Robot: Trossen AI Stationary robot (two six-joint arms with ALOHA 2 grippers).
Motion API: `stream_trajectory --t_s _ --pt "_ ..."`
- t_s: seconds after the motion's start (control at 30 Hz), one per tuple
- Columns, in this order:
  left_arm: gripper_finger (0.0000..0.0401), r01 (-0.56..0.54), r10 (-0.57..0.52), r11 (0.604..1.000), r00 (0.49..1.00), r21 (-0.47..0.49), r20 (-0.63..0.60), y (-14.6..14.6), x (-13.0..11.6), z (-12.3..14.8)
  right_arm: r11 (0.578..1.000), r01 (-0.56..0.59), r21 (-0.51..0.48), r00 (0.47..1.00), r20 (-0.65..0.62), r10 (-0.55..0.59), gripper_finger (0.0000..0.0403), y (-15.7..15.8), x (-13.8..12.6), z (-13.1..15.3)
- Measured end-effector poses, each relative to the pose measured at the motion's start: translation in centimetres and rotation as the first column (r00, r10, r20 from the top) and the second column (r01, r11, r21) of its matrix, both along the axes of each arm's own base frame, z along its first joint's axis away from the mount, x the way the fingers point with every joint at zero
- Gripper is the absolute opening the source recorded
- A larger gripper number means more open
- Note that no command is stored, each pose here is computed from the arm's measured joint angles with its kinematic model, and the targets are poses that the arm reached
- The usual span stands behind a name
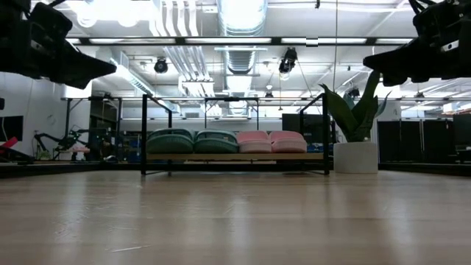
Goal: Pick and place slides into the shelf
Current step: Return to Home Position
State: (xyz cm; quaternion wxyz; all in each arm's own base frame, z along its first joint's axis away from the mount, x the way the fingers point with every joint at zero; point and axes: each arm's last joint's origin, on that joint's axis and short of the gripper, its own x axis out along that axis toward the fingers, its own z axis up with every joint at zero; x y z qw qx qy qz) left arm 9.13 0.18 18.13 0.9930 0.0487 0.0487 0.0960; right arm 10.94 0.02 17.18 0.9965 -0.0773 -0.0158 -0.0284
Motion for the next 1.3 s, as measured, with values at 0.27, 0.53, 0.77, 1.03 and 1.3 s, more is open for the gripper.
stream_trajectory --t_s 0.27,0.53,0.77,1.03,1.3 --pt "0.0001 0.116 -0.120 0.992 0.988 0.044 0.094 -0.4 0.8 -1.3 1.000 0.003 0.005 1.000 -0.017 -0.003 0.0008 0.0 0.0 -0.2" --pt "0.0001 0.218 -0.223 0.973 0.971 0.070 0.083 -0.7 0.7 -1.4 1.000 0.003 0.009 1.000 -0.021 -0.003 0.0008 0.0 -0.1 -0.2" --pt "0.0001 0.215 -0.223 0.972 0.972 0.098 0.074 -0.7 0.8 -1.5 1.000 -0.005 0.011 1.000 -0.019 0.005 0.0008 0.0 -0.1 -0.2" --pt "0.0001 0.214 -0.221 0.972 0.972 0.099 0.075 -0.7 0.8 -1.5 1.000 -0.005 0.005 1.000 0.010 0.005 0.0008 0.0 -0.1 0.1" --pt "0.0001 0.213 -0.220 0.972 0.972 0.100 0.076 -0.7 0.8 -1.4 0.999 -0.003 -0.034 1.000 0.007 0.003 0.0008 0.0 -0.1 0.1"
